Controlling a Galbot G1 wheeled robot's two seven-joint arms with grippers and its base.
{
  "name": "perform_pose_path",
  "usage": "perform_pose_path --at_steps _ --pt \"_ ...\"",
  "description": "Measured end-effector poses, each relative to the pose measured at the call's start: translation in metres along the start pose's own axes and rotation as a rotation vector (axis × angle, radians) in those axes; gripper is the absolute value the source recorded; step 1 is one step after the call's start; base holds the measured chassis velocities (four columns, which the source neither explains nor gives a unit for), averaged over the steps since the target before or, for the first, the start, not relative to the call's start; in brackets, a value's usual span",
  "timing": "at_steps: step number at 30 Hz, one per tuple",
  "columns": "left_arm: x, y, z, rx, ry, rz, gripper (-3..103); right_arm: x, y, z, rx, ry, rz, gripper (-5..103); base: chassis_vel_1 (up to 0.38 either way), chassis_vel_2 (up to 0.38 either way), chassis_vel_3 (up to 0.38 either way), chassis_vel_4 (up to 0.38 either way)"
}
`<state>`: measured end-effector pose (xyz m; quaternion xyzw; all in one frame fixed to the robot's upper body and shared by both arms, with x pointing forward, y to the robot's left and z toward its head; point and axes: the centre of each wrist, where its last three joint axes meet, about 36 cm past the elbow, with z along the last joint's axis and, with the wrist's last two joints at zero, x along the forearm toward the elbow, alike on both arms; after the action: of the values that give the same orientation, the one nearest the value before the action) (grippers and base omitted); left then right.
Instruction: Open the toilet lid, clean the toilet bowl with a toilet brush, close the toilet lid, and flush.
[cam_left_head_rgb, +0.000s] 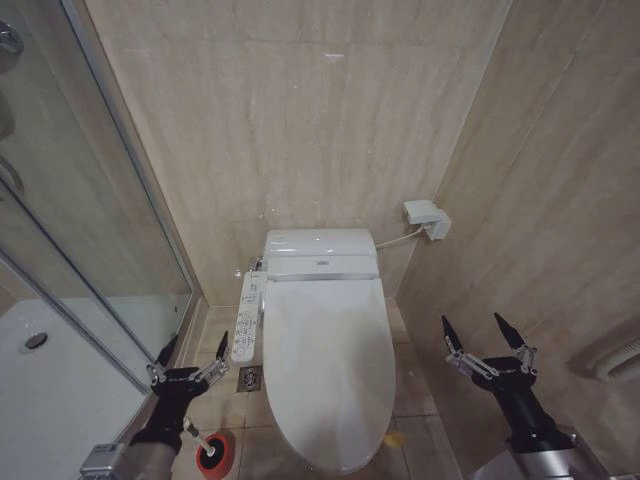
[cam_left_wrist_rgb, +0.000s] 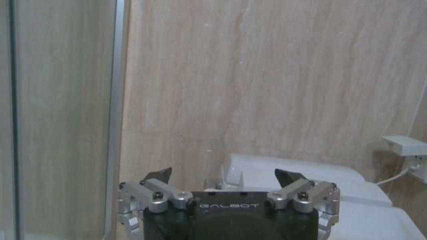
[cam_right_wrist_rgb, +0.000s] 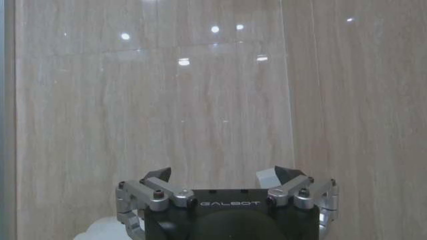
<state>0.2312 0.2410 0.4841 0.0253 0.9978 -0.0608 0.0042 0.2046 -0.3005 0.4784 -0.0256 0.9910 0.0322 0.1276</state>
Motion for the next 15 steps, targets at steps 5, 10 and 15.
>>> perform_pose_path --at_steps 5,10,15 --pt "-0.002 0.010 0.012 -0.038 -0.033 0.008 100 0.000 0.000 0.000 0.000 0.000 0.000 100 0.000 0.000 0.000 0.000" --pt "-0.012 0.029 0.031 -0.053 -0.046 0.015 100 0.000 0.000 0.000 0.000 0.000 0.000 100 0.000 0.000 0.000 0.000" --pt "-0.029 0.048 0.037 -0.025 -0.034 0.034 100 0.000 0.000 0.000 0.000 0.000 0.000 100 0.000 0.000 0.000 0.000"
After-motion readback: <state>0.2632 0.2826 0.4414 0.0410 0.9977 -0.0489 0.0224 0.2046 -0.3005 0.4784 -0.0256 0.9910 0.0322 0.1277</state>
